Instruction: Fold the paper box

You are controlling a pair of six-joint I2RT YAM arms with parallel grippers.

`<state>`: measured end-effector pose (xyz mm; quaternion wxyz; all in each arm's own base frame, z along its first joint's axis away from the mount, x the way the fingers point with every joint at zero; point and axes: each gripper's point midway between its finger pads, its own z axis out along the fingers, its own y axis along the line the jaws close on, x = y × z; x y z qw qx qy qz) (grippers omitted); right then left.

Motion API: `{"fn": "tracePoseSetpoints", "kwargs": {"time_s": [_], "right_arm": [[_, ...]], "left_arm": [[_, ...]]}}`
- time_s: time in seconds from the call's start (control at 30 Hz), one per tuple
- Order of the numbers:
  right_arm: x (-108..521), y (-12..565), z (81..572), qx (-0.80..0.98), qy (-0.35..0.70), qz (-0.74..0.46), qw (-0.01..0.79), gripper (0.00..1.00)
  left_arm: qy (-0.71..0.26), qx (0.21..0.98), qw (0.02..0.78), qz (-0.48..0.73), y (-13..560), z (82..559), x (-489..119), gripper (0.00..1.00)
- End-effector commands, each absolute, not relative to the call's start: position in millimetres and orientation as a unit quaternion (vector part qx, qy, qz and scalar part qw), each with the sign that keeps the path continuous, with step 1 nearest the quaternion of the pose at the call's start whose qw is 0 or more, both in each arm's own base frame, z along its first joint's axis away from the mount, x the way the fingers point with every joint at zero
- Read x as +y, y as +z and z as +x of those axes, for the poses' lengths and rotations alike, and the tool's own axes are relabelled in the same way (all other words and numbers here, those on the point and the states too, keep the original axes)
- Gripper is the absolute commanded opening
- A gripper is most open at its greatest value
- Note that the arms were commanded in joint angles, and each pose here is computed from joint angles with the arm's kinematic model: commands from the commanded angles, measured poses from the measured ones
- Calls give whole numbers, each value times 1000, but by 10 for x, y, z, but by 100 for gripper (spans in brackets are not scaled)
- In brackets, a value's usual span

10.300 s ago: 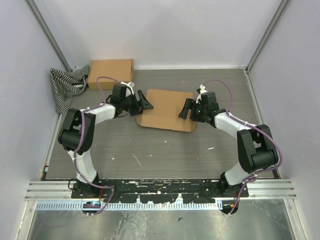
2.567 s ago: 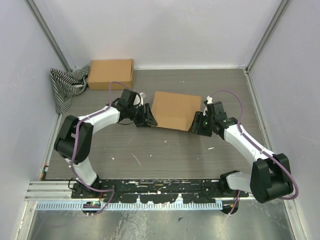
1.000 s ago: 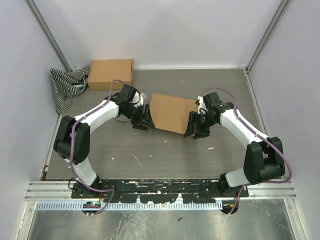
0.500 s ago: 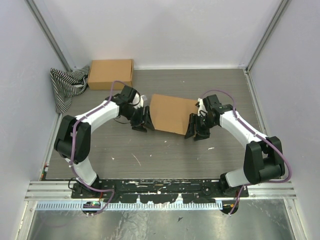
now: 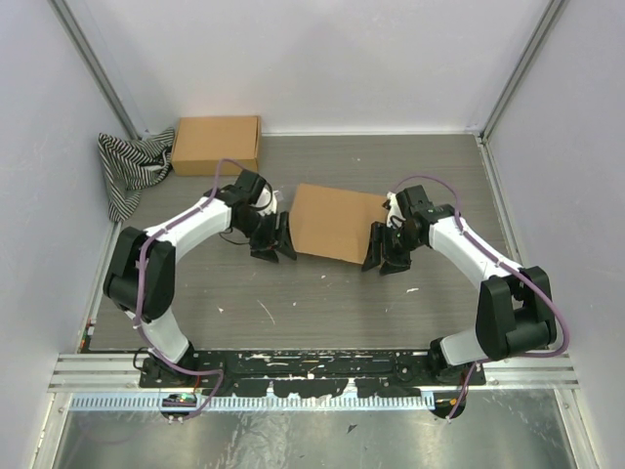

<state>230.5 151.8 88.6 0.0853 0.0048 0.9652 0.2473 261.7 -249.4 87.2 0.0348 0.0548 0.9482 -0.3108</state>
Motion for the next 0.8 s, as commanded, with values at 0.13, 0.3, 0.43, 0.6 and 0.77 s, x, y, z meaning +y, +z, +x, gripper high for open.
{"fn": "tracePoseSetpoints", "kwargs": {"time_s": [0.13,0.3,0.43,0.6,0.77], "right_arm": [[1464,1108,2414,961,238,3,139,63],[1282,1290,2559,962,188,24,195,67],[1295,1282,2648,958,191,30,211,66],[1371,1200,2714,957,206,35,203,62],[1403,1123,2760,958,209,35,196,60]], "left_arm": [[-283,950,123,42,1301,2798,-2344,69],[-292,943,157,27,1457,3028,-2413,70],[-298,946,125,31,1316,3066,-2522,66],[-290,950,115,33,1176,3069,-2519,63],[-277,954,107,39,1069,3087,-2502,60]]}}
